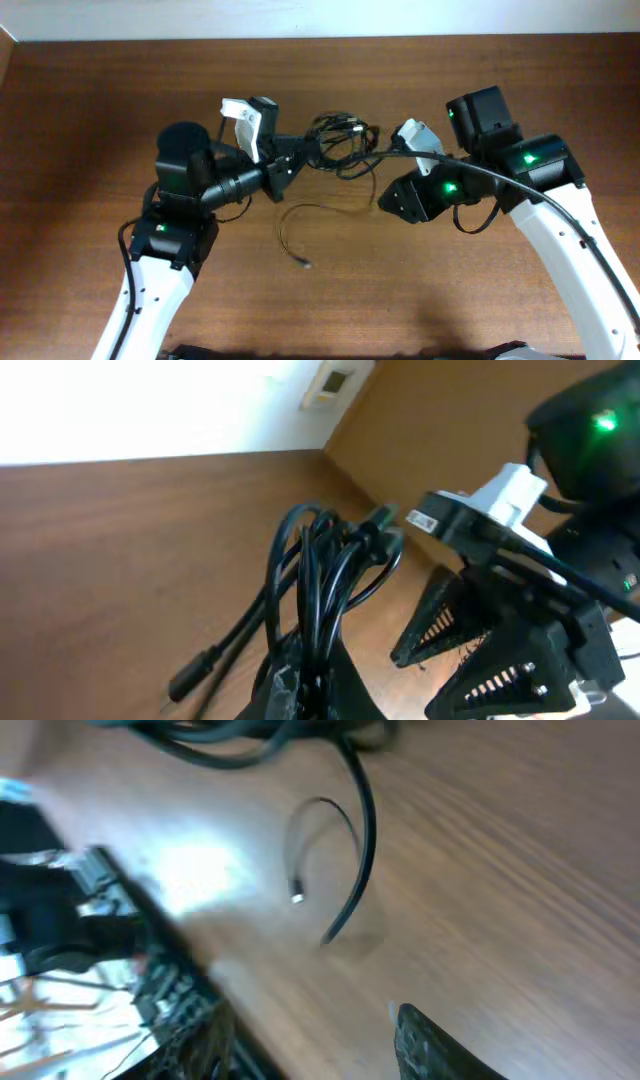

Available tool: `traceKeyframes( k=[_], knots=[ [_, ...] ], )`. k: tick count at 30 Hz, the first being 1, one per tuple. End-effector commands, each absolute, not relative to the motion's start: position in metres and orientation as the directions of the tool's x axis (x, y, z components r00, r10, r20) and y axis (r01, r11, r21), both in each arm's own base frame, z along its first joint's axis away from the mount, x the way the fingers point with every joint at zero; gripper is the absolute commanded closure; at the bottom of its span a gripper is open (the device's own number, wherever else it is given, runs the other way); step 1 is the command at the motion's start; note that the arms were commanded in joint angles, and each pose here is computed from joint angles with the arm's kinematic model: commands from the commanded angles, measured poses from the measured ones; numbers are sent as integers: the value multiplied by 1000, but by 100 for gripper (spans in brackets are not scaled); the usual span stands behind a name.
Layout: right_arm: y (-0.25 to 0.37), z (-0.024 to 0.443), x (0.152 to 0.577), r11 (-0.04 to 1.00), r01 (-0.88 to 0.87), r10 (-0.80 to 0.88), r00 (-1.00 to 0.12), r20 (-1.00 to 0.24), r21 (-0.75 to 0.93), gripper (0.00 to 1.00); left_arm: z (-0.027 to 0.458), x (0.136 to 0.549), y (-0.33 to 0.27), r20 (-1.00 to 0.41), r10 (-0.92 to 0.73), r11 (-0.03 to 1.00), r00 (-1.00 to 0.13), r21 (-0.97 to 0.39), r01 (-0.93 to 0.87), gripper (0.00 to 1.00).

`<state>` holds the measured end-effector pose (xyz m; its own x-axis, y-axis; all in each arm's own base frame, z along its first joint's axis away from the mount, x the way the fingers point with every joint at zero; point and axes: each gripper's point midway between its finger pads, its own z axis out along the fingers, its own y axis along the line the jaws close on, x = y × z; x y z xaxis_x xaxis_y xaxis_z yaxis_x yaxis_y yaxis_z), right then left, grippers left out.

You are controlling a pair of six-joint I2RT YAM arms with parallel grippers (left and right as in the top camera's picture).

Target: Untangle cables

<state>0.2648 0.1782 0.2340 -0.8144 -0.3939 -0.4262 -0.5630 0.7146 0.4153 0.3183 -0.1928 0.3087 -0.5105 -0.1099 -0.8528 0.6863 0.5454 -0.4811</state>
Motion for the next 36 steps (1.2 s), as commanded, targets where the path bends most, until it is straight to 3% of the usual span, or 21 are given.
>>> traceKeyframes(
  k=[1,3,5,7,8,12,15,17,22,24,26,27,29,30,31,32,34,36],
  knots=[
    [169,230,275,790,-471,-316,-862,-397,393,48,296,328,-175,-732,-241,626,-637,-619,475,100],
    [186,242,278,763,-379,-193,-907,-375,523,49,289,330,-170,-643,-321,618,-695,-698,361,100],
    [193,250,286,756,-128,40,-970,-241,642,70,289,331,-169,-606,-360,605,-710,-731,317,100],
    [196,253,292,723,61,201,-971,-125,688,70,289,331,-170,-551,-403,575,-731,-774,266,100],
    [197,255,295,705,108,245,-965,-98,701,66,289,331,-170,-508,-434,553,-744,-802,226,100],
    [228,257,295,684,18,165,-978,-131,729,66,288,331,-170,-409,-494,499,-767,-856,135,100],
    [218,243,326,768,-22,198,-942,-270,640,68,291,323,-178,-437,-430,489,-790,-848,203,100],
    [217,249,339,795,-173,104,-905,-413,581,62,296,310,-188,-557,-293,495,-777,-784,375,100],
    [225,252,334,767,-365,-60,-859,-509,527,44,313,286,-204,-614,-173,367,-770,-766,528,100],
    [240,262,318,650,-553,-207,-789,-579,521,40,324,281,-208,-648,-155,323,-746,-747,582,100],
    [241,263,317,620,-621,-262,-739,-620,479,59,325,279,-209,-646,-145,309,-749,-749,586,100],
    [242,264,318,619,-625,-260,-735,-627,476,91,324,276,-210,-648,-133,302,-750,-747,592,100],
    [237,264,321,628,-614,-247,-741,-625,479,96,306,286,-193,-656,-140,390,-742,-725,568,100],
    [233,265,324,649,-566,-204,-773,-601,508,96,283,299,-173,-591,-202,499,-781,-748,437,87],
    [227,262,329,692,-462,-119,-831,-543,555,96,262,308,-153,-516,-277,582,-811,-761,286,33],
    [211,252,341,785,-381,-73,-840,-537,489,96,254,307,-148,-427,-338,580,-838,-796,172,3],
    [181,240,358,898,-236,4,-839,-544,371,96,254,305,-153,-328,-391,533,-860,-842,78,1],
    [169,238,364,928,-199,14,-826,-563,315,96,252,300,-163,-190,-448,472,-874,-880,-50,1]
  ],
)
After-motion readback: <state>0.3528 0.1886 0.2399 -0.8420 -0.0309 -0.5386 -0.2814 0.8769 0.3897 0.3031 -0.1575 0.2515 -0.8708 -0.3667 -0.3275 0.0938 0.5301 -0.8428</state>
